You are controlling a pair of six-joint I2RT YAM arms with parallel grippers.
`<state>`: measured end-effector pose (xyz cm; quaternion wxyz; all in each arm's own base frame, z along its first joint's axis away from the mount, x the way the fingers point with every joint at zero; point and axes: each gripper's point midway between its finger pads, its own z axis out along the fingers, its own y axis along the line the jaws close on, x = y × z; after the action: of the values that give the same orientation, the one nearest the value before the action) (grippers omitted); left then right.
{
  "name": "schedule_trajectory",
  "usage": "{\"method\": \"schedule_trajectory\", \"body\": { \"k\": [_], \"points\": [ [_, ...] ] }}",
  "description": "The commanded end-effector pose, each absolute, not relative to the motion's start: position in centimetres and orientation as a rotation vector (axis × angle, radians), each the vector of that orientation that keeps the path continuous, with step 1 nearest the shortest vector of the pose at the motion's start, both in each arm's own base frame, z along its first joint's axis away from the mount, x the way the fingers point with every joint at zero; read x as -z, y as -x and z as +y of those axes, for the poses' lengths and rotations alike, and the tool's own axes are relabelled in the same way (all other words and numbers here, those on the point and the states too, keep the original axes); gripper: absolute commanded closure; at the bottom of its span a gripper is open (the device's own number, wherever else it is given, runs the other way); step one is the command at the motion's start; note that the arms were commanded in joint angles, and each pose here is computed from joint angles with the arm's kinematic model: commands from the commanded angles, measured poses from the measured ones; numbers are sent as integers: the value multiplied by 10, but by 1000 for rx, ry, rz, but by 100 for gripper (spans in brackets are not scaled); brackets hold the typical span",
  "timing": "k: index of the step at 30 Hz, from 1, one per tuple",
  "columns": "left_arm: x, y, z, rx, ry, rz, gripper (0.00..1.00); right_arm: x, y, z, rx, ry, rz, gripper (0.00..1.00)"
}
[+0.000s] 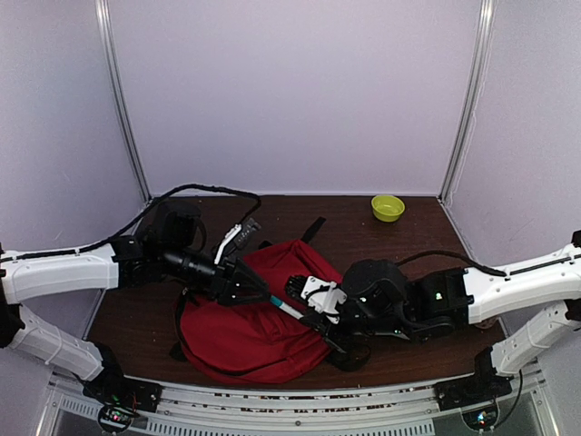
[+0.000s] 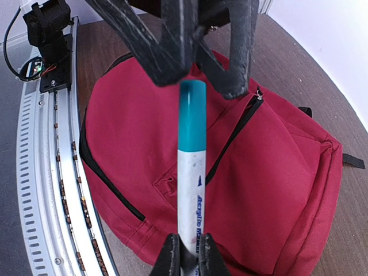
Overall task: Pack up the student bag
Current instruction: Pass from the right arm to the left
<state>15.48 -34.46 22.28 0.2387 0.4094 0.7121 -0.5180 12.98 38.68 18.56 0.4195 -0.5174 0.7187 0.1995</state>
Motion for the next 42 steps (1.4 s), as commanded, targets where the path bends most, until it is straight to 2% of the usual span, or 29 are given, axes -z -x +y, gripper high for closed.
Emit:
{"method": "schedule_trajectory", "body": {
  "k": [1, 9, 11, 18, 33, 36, 37, 38, 40, 42],
  "points": [
    [-239, -151, -362, 1466, -1180, 1847, 47, -202, -126, 399, -527, 1291, 1758, 100],
    [-231, -145, -371, 1482, -1209, 1855, 67, -206, -126, 401, -516, 1281, 1750, 100],
    [-230, -145, -371, 1479, -1210, 1856, 77, -206, -127, 402, -516, 1280, 1749, 100],
    [-228, -147, -371, 1459, -1198, 1867, 100, -208, -130, 401, -502, 1263, 1752, 100],
    [-229, -154, -368, 1403, -1168, 1875, 100, -216, -131, 399, -513, 1224, 1793, 100],
    [-228, -155, -367, 1388, -1159, 1883, 100, -215, -132, 399, -509, 1213, 1818, 91],
    [-228, -156, -366, 1379, -1153, 1886, 100, -215, -133, 399, -502, 1209, 1832, 83],
    [-227, -157, -365, 1367, -1148, 1892, 100, -214, -133, 399, -498, 1206, 1847, 70],
    [-226, -160, -362, 1336, -1129, 1899, 100, -215, -133, 399, -508, 1193, 1869, 58],
    [-224, -166, -358, 1285, -1098, 1922, 100, -218, -134, 399, -520, 1176, 1874, 49]
  ]
}}
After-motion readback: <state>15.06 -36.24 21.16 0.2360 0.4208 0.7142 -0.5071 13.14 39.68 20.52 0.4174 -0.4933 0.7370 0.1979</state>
